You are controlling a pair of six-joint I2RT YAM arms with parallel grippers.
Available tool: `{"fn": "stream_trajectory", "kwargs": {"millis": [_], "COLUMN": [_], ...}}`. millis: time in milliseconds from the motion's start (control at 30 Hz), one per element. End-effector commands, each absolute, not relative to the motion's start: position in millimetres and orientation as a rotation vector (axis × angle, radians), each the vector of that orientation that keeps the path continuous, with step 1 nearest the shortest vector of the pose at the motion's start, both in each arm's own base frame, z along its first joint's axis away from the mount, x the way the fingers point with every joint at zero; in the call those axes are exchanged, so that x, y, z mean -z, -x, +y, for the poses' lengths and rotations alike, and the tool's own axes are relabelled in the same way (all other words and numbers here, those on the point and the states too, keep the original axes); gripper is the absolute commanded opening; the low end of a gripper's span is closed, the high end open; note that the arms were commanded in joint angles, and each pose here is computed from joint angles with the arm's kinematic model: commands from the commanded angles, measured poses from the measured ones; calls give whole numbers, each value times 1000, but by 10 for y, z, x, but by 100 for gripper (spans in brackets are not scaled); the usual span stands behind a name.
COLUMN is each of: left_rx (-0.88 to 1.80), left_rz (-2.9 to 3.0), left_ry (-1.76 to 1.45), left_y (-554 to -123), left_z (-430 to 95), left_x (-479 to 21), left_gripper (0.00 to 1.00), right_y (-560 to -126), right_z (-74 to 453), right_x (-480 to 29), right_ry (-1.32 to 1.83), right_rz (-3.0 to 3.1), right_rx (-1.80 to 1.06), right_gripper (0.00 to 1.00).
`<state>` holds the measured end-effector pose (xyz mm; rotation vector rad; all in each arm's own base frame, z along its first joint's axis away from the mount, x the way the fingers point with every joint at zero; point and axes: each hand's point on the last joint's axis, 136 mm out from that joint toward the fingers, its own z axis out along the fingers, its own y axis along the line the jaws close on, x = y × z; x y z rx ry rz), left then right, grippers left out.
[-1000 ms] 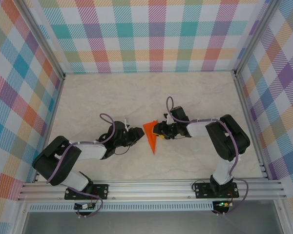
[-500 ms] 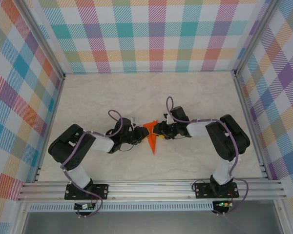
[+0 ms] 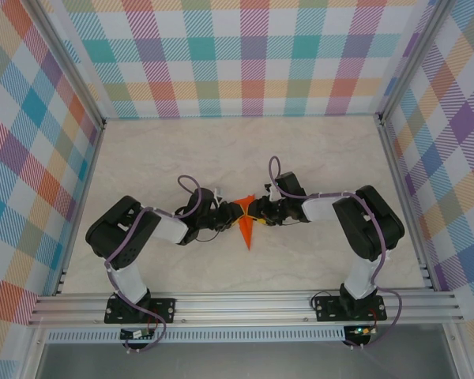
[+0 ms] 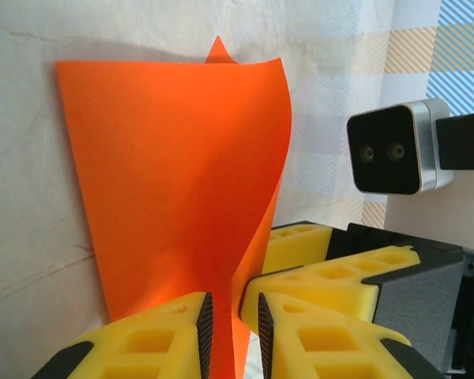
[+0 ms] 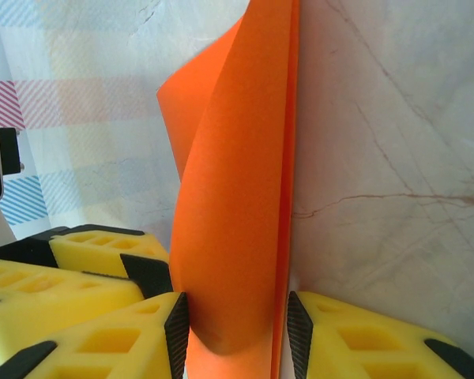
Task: Fold a paper plane with a square sheet of paper (fold left side to right side)
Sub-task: Fold the wing for the fifth time at the center of the table.
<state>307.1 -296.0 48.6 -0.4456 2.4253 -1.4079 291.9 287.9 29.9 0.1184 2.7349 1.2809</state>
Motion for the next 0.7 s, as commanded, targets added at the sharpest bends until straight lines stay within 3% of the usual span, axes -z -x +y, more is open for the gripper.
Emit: {"fn": "stream_trajectory", "kwargs": {"millis": [0, 667], "left_rx": [1452, 1481], "left_rz": [2372, 2360], "left_ry": [434, 460], "left_y": [-3189, -3270], "left_z": [-2990, -3041], "left_x": [-584, -523], "left_gripper": [24, 21], "right_y": [-2826, -2820], "right_z": [2823, 2825], "right_x": [-108, -97], "right_ry": [-128, -126], "right_rz": [2811, 2819], "right_rx": [-1204, -1203], "right_gripper": [40, 40]}}
